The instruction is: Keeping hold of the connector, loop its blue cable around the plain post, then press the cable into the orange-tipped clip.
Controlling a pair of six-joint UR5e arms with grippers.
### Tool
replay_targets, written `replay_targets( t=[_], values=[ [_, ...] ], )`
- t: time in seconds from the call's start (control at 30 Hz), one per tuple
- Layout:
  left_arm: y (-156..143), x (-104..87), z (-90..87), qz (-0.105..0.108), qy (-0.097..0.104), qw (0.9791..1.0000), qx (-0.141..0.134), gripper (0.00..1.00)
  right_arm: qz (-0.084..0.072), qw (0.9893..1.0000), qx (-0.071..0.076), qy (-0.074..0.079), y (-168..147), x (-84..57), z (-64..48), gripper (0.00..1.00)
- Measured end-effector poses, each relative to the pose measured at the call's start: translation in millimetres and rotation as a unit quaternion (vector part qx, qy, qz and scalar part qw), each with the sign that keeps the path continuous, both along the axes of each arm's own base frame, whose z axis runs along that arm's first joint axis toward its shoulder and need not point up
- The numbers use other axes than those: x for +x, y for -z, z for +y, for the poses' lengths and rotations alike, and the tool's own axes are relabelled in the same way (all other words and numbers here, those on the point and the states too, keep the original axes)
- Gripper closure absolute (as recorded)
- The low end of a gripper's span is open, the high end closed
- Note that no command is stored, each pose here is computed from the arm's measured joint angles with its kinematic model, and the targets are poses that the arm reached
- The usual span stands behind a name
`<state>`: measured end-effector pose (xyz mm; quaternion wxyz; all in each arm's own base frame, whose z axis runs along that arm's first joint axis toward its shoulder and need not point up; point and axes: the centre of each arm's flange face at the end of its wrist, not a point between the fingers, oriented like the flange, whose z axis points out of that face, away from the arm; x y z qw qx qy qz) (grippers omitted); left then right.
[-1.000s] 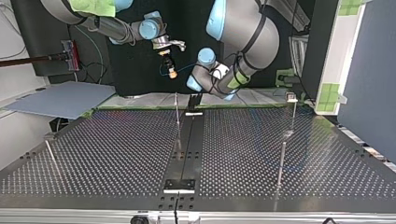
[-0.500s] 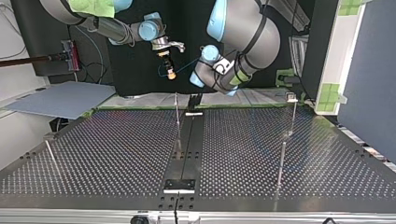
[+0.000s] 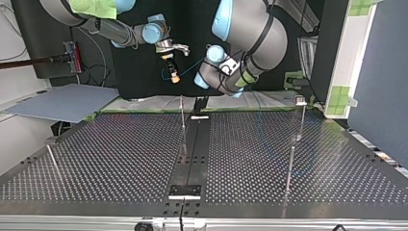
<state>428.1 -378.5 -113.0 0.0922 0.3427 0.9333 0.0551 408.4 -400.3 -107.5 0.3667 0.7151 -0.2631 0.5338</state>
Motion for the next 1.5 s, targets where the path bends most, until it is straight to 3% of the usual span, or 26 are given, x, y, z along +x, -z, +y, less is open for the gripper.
replay_targets(
  t=[0.23,0.33,0.43,0.63,0.77,0.87,1.07,1.17,1.33,1.5],
  values=[
    [-3,9.7,-1.3,-0.02,-0.003,0.9998,0.005,0.0,0.005,1.0,0.002,-0.001,1,0.1,1.6,1.0],
    [-6,24.5,-0.9,-0.044,-0.015,0.9989,0.005,0.0,0.008,1.0,0.003,-0.003,1,1.2,3.2,1.0],
    [-12,43.6,-0.1,-0.075,-0.035,0.9966,0.0,0.0,0.009,1.0,0.003,-0.004,1,1.9,4.2,1.0],
    [-38,75.0,0.8,-0.138,-0.07,0.988,-0.011,0.0,0.01,0.9999,0.003,-0.005,1,2.3,4.9,1.0],
    [-60,87.5,-3.7,-0.178,-0.084,0.9802,-0.021,0.0,0.011,0.9999,0.003,-0.006,2,2.7,5.3,1.0],
    [-75,92.6,-8.3,-0.2,-0.09,0.9751,-0.034,0.0,0.011,0.9999,0.004,-0.006,2,2.6,5.6,1.0],
    [-99,93.1,-10.6,-0.228,-0.095,0.9673,-0.057,0.0,0.013,0.9999,0.006,-0.005,2,2.1,6.0,1.0],
    [-109,88.1,-10.8,-0.235,-0.097,0.9649,-0.064,0.0,0.011,0.9999,0.006,-0.003,2,2.0,4.6,1.0],
    [-129,74.7,-13.4,-0.235,-0.103,0.9637,-0.073,0.0,0.012,0.9999,0.006,0.001,1,3.7,0.6,1.0],
    [-157,73.3,-19.7,-0.251,-0.105,0.9582,-0.089,0.0,0.015,0.9998,0.008,0.004,1,4.2,-0.9,1.0]
  ],
)
